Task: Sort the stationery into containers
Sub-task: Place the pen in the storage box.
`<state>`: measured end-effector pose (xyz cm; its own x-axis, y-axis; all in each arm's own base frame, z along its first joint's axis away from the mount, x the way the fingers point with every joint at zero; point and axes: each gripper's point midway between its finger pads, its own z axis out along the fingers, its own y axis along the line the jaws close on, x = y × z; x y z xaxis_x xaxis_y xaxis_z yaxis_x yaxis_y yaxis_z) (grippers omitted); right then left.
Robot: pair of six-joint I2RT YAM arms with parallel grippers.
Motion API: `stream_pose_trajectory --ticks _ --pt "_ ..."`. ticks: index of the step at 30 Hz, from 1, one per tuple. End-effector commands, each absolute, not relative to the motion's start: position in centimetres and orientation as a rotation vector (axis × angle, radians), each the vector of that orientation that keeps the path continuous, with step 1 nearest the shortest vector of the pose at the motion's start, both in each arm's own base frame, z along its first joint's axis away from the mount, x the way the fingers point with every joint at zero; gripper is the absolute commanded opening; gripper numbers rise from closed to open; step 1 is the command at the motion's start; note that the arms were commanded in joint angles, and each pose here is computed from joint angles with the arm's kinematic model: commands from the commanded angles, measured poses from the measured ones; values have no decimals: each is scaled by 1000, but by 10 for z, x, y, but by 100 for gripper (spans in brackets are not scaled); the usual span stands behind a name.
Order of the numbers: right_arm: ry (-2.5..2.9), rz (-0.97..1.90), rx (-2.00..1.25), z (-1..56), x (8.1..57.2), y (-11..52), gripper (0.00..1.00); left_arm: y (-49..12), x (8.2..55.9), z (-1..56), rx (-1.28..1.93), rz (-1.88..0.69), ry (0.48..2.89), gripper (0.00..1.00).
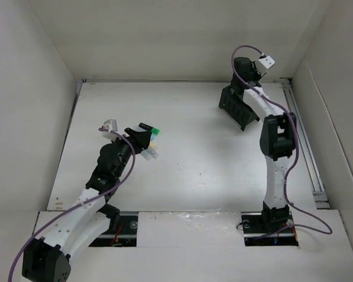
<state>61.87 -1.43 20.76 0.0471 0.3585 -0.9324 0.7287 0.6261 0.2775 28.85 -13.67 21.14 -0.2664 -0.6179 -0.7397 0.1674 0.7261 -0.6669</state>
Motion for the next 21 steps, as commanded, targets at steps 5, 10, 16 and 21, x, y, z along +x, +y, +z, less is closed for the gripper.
stream_pose_trajectory --ticks 5,10,16,21 --pt "1458 -361 949 233 593 2 14 -142 290 235 -328 -821 1615 56" --pt "1464 -346 932 236 581 15 20 -143 289 235 -320 -829 1618 56" --pt "1464 -236 893 266 573 36 42 -143 288 237 -319 -832 1611 56" --pt "1517 -62 792 292 562 78 52 -141 287 240 -325 -828 1599 56"
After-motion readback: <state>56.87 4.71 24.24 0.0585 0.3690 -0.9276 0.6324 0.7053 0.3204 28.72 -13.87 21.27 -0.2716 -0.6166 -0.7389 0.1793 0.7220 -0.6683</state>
